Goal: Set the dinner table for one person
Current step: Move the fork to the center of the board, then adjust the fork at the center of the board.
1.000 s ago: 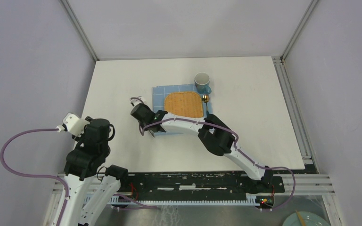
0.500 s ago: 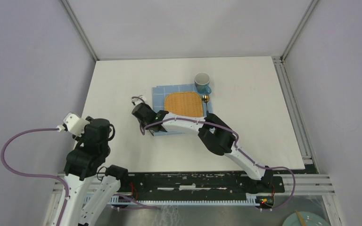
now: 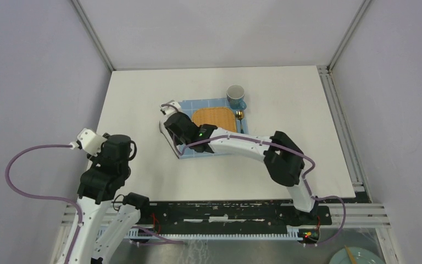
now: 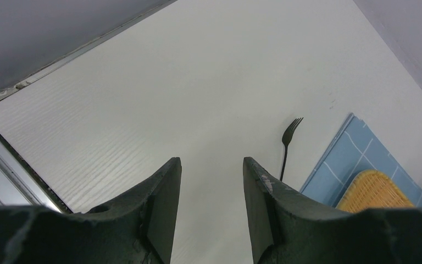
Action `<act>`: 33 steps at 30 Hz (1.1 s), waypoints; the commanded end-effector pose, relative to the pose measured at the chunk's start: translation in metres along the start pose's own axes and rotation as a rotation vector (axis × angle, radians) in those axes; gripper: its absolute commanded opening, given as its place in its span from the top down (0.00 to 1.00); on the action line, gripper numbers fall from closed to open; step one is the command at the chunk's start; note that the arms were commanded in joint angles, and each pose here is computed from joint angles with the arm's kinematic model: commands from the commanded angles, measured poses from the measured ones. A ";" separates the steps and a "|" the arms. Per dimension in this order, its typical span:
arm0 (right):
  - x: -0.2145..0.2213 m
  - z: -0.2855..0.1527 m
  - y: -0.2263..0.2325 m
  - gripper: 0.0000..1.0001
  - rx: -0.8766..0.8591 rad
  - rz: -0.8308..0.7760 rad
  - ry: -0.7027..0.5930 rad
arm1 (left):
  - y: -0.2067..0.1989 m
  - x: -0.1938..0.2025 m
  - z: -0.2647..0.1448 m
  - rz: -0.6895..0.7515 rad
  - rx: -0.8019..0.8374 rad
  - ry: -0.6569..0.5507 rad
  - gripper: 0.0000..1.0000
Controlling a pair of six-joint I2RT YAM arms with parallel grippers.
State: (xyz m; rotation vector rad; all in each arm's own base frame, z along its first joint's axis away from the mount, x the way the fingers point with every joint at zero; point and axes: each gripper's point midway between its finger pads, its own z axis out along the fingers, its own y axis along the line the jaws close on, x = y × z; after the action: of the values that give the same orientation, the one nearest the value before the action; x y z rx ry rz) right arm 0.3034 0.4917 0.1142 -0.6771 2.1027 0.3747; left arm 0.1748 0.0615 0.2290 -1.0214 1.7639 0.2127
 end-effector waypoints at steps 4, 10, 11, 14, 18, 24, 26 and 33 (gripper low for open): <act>-0.091 -0.105 -0.037 0.61 0.025 0.049 -0.258 | -0.028 0.004 0.014 -0.008 0.017 0.011 0.47; -0.084 -0.158 -0.084 0.60 0.142 0.055 -0.309 | -0.059 0.027 0.035 0.059 0.007 0.099 0.48; -0.082 -0.164 -0.091 0.59 0.157 0.055 -0.315 | -0.065 0.031 0.040 0.078 0.000 0.112 0.48; -0.069 -0.177 -0.109 0.59 0.197 0.049 -0.314 | -0.082 0.037 0.052 0.112 -0.008 0.131 0.48; -0.059 -0.189 -0.129 0.59 0.236 0.062 -0.317 | -0.109 0.051 0.067 0.136 0.009 0.184 0.49; -0.048 -0.196 -0.145 0.58 0.260 0.080 -0.314 | -0.138 0.078 0.090 0.194 -0.013 0.255 0.51; -0.046 -0.198 -0.151 0.58 0.269 0.086 -0.315 | -0.145 0.083 0.098 0.215 -0.027 0.262 0.51; -0.044 -0.201 -0.178 0.57 0.301 0.121 -0.306 | -0.176 0.101 0.115 0.237 -0.037 0.335 0.50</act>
State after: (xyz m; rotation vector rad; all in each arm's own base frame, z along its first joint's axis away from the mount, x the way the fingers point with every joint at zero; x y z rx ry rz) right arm 0.2921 0.2778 0.2469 -0.3532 1.8846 0.1916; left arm 0.3462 -0.0227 0.1349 -0.9360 2.2043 0.2935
